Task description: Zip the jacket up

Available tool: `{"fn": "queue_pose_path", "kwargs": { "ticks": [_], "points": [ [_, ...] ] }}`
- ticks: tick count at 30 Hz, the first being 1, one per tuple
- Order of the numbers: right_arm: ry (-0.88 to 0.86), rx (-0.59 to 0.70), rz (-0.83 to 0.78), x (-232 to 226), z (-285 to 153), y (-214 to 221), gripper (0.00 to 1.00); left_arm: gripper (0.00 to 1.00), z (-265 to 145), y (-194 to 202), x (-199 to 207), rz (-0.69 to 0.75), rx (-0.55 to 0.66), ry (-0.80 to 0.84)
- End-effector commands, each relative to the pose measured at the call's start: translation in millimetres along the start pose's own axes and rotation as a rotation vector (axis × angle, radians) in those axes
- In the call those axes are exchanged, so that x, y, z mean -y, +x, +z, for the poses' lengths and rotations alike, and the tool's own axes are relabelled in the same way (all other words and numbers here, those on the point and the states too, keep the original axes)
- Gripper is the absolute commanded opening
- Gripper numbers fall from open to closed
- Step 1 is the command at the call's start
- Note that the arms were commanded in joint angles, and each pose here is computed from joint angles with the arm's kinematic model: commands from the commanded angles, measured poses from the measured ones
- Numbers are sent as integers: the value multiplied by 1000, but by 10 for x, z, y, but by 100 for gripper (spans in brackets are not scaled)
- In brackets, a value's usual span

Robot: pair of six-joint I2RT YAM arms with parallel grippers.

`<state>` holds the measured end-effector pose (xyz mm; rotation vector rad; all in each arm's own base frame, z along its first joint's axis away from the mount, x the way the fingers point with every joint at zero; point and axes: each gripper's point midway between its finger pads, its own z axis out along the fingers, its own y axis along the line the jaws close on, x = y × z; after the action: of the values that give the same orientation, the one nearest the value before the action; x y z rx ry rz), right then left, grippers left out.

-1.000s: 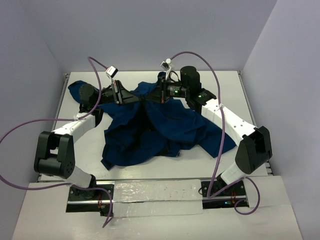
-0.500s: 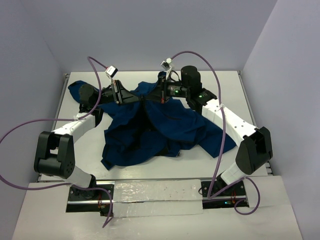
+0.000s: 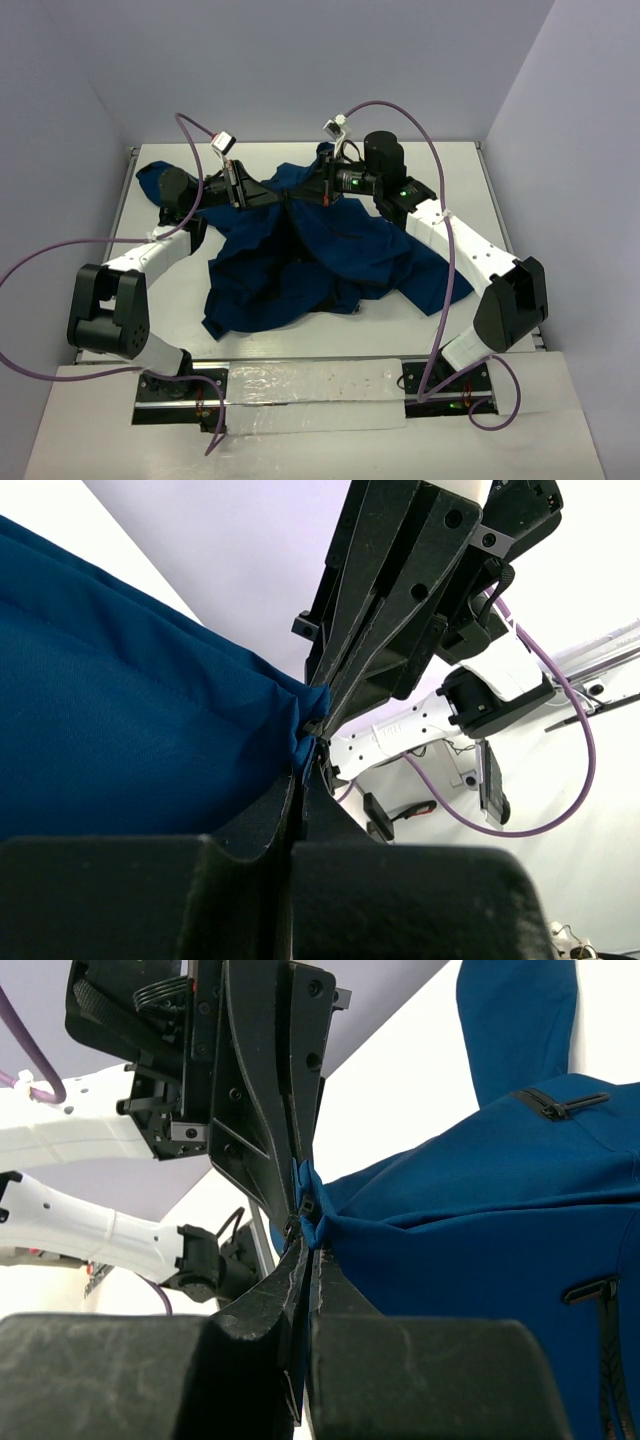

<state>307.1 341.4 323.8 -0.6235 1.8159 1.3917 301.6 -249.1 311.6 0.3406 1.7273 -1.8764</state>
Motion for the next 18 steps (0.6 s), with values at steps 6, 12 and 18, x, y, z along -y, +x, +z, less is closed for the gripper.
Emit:
{"fn": "queue_pose_path", "kwargs": {
  "ticks": [6, 12, 18],
  "points": [
    [-57, 199, -141, -445, -151, -587, 0, 0, 19, 111, 100, 55, -38, 26],
    [-44, 226, -121, -395, -115, -648, 0, 0, 51, 160, 86, 56, -49, 21],
    [23, 272, -98, -275, -119, -721, 0, 0, 52, 203, 68, 59, -52, 10]
  ]
}}
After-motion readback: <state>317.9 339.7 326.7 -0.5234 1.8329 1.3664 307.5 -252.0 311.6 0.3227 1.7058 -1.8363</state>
